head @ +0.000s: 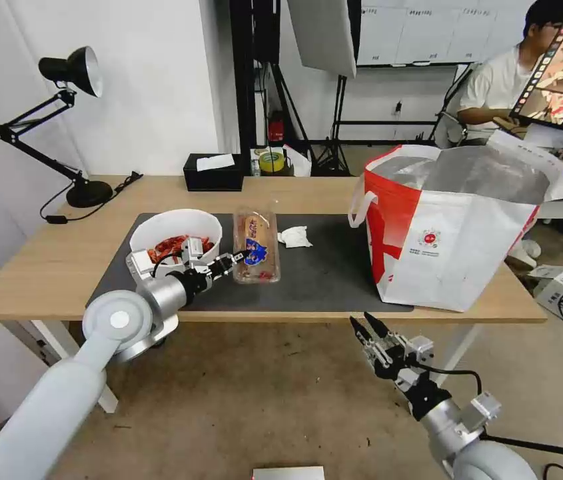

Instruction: Pick up the trash from the table and place it into the takeout bag.

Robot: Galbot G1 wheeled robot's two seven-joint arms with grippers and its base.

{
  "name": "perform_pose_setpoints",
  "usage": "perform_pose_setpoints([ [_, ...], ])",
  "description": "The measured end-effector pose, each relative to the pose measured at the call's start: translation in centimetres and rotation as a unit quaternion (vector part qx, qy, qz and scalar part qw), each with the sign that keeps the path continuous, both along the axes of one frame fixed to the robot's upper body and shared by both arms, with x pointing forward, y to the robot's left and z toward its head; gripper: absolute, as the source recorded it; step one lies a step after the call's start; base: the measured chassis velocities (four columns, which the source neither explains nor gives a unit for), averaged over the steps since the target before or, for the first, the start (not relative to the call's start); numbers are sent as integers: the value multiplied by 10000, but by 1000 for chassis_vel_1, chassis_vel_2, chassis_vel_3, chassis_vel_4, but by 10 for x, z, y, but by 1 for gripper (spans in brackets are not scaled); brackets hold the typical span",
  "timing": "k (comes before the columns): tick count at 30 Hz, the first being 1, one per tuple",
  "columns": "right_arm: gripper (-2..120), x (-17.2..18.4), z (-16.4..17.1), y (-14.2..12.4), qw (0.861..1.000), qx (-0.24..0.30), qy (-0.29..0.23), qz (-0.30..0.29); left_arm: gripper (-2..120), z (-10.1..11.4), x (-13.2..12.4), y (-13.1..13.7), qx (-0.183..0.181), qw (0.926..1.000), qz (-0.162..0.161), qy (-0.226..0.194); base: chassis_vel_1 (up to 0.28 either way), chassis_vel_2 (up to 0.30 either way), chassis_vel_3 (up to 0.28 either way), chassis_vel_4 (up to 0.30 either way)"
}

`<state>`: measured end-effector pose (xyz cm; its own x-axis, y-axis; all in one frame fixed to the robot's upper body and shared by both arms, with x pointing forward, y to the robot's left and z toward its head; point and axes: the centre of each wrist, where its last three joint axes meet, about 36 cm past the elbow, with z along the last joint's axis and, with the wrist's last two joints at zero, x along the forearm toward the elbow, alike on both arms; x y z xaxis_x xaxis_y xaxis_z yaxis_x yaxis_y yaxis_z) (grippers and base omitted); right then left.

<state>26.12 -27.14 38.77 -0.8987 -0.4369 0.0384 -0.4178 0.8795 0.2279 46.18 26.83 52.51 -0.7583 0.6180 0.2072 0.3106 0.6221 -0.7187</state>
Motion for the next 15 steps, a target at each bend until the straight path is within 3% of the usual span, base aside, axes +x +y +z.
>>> perform_pose_setpoints([
  [11,95,-12,-11,5,9998,9,157,-86,0,49,36,-22,-63,9985,-333,-441,0,0,0,0],
  [15,100,-16,-17,9,9997,6,216,-132,0,62,54,-34,-44,9976,-447,-533,0,0,0,0],
])
